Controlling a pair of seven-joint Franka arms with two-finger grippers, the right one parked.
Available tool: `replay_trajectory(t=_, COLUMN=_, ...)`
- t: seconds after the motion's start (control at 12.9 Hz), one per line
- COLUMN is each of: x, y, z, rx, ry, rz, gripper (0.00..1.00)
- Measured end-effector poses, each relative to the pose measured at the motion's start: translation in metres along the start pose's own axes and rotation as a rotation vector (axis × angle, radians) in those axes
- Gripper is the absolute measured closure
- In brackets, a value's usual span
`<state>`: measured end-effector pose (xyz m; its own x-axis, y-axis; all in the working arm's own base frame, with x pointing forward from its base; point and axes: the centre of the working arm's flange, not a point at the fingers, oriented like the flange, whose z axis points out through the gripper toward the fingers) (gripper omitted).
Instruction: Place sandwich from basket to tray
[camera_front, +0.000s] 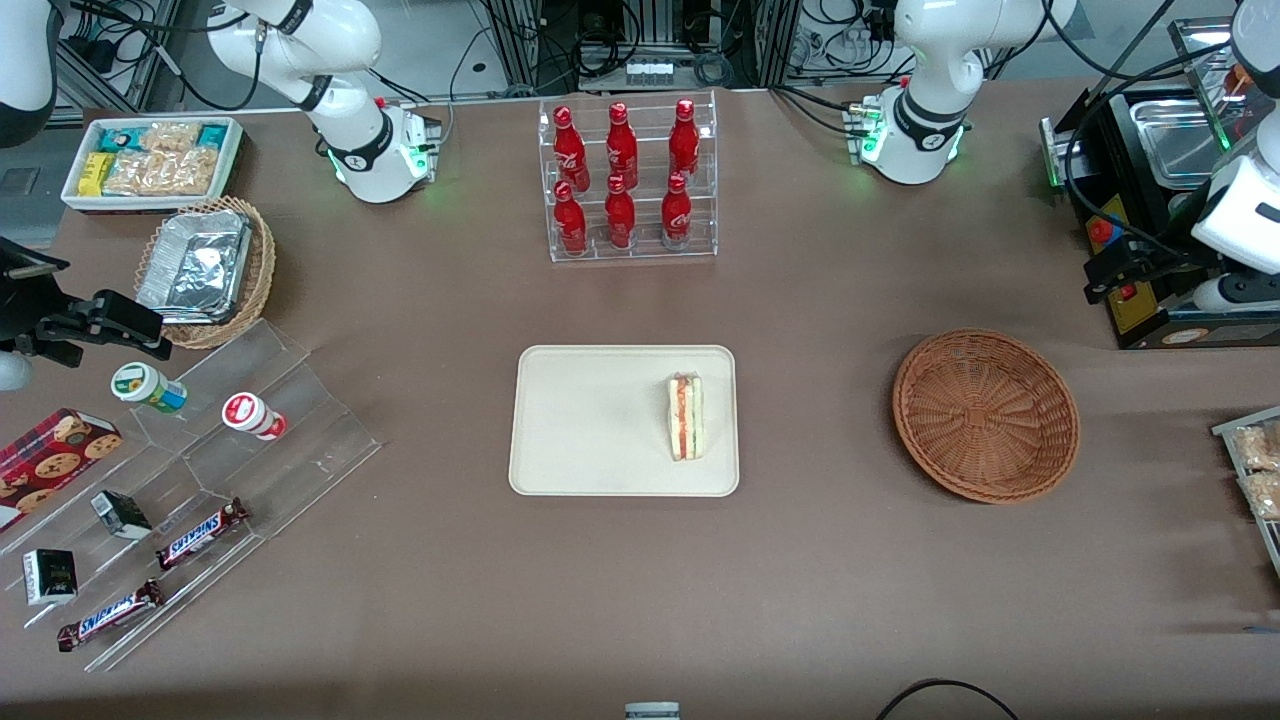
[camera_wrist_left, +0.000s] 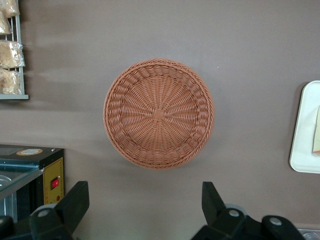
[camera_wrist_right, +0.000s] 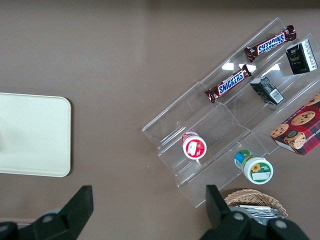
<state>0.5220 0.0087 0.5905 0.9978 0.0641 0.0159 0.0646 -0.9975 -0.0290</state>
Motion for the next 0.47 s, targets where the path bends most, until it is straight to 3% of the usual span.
replay_trajectory(t=0.47, x=-0.007, y=0.0, z=-0.02, rx=-0.003, ry=-0.038, rz=-0.001, gripper=0.0)
